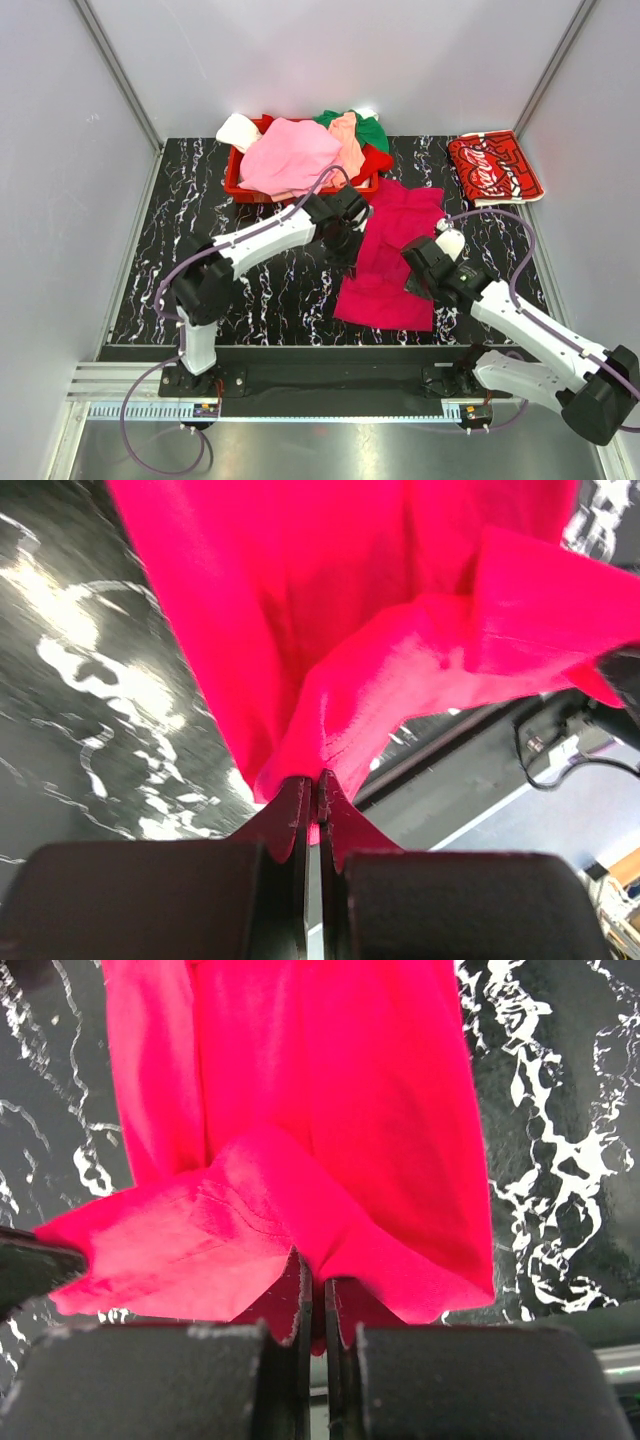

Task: Fold and stack the t-shirts
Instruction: Fold the tshirt

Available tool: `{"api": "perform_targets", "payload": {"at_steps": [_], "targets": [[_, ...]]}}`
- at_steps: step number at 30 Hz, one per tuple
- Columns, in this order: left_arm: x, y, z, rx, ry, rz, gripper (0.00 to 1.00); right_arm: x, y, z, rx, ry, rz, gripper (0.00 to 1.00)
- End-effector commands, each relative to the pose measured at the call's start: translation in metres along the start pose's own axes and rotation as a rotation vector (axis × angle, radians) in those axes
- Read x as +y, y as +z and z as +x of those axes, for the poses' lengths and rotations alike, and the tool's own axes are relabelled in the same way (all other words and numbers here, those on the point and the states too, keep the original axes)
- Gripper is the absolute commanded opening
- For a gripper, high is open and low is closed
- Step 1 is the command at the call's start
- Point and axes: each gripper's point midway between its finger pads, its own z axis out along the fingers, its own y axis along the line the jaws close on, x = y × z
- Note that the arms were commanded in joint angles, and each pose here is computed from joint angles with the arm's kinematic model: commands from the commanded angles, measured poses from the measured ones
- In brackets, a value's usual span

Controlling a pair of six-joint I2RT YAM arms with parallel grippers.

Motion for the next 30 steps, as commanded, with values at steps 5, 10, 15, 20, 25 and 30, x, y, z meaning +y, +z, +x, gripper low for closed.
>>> {"api": "perform_targets", "payload": {"at_steps": [5,10,15,20,25,30], "targets": [[0.02,0.003,-0.032,0.001,0.033,-0.016,0.0,0.005,0.022,-0.019,-0.013,0.034,-0.051,0.0],[0.02,0.005,-0.056,-0.018,0.049,0.003,0.0,0.009,0.036,-0.022,0.018,0.028,-0.071,0.0],[0.014,0.005,-0.07,-0.02,0.073,0.037,0.0,0.007,0.046,-0.024,0.019,0.035,-0.058,0.0],[0.014,0.018,-0.081,-0.008,0.09,0.044,0.0,0.0,0.058,-0.024,0.029,0.055,-0.043,0.0],[0.03,0.039,-0.087,0.024,0.074,0.031,0.0,-0.007,0.078,-0.022,0.063,0.07,-0.012,0.0],[0.048,0.059,-0.095,0.052,0.042,0.023,0.02,-0.015,0.099,-0.023,0.101,0.074,0.047,0.1]]}}
